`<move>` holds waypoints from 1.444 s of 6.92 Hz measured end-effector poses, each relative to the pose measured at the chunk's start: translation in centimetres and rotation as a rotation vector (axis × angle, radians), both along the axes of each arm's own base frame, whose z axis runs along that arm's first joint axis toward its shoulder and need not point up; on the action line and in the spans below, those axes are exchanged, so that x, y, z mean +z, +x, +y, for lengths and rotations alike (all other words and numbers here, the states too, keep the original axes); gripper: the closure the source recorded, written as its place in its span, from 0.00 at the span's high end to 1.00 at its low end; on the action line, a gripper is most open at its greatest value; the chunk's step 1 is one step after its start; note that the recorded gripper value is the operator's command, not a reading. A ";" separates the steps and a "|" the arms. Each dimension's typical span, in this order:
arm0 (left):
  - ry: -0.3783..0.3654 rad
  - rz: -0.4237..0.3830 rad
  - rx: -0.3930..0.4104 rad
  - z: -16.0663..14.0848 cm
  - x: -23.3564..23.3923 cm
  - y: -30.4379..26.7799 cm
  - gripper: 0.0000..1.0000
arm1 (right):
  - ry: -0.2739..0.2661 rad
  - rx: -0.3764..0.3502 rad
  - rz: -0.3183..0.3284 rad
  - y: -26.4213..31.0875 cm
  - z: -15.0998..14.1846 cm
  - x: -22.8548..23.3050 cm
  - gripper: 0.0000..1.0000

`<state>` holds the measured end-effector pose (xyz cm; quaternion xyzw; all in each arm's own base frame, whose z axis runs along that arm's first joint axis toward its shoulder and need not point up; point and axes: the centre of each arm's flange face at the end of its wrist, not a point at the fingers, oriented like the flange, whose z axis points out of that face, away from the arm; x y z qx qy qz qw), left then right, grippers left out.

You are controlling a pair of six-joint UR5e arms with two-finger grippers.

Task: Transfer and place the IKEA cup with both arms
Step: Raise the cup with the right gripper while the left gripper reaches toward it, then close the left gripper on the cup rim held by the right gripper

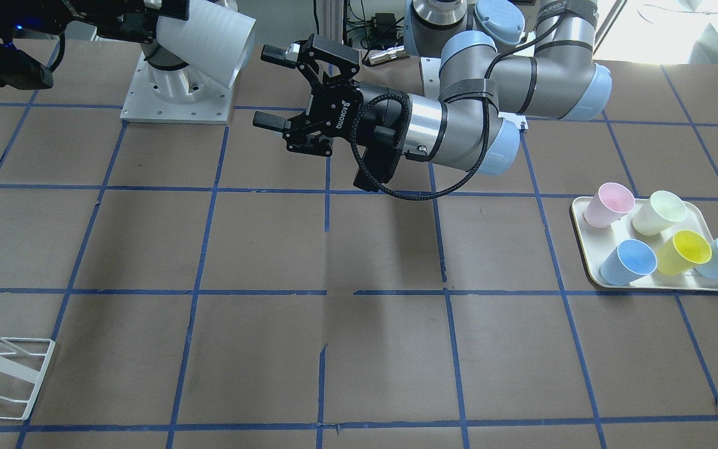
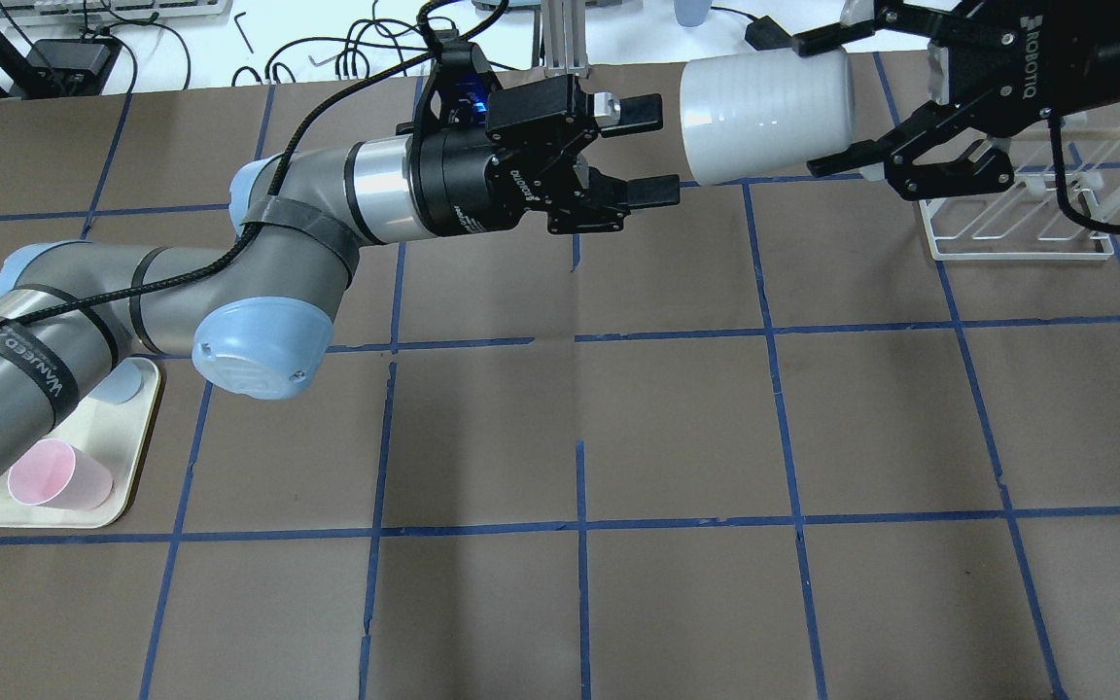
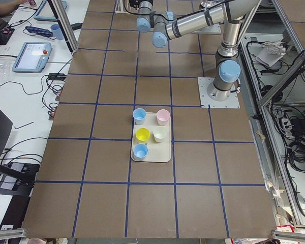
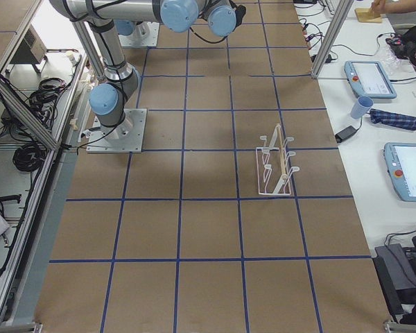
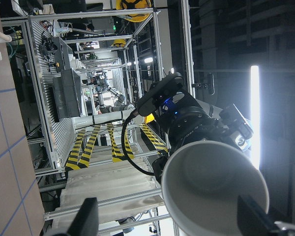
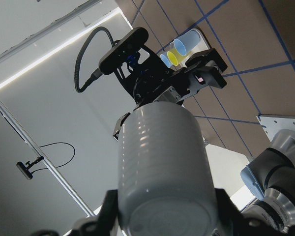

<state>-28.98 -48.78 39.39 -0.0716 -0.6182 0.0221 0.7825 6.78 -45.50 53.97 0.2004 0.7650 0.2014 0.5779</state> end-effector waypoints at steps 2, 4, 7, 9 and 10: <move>-0.012 0.005 -0.004 -0.9 -0.2 -0.4 0.99 | -0.003 0.031 0.000 1.5 0.2 0.0 0.57; -0.016 0.007 -0.016 -0.9 -0.3 -1.0 1.00 | -0.004 0.043 -0.001 2.1 0.2 -0.1 0.58; -0.034 0.012 -0.024 1.5 0.2 -1.0 1.00 | -0.013 0.045 0.002 2.1 0.1 -0.1 0.60; -0.061 0.017 -0.026 3.2 -0.3 -0.8 0.96 | -0.014 0.043 0.001 2.1 0.1 -0.1 0.60; -0.067 0.019 -0.026 3.3 -0.4 -0.8 0.90 | -0.014 0.042 0.001 2.1 0.1 -0.1 0.60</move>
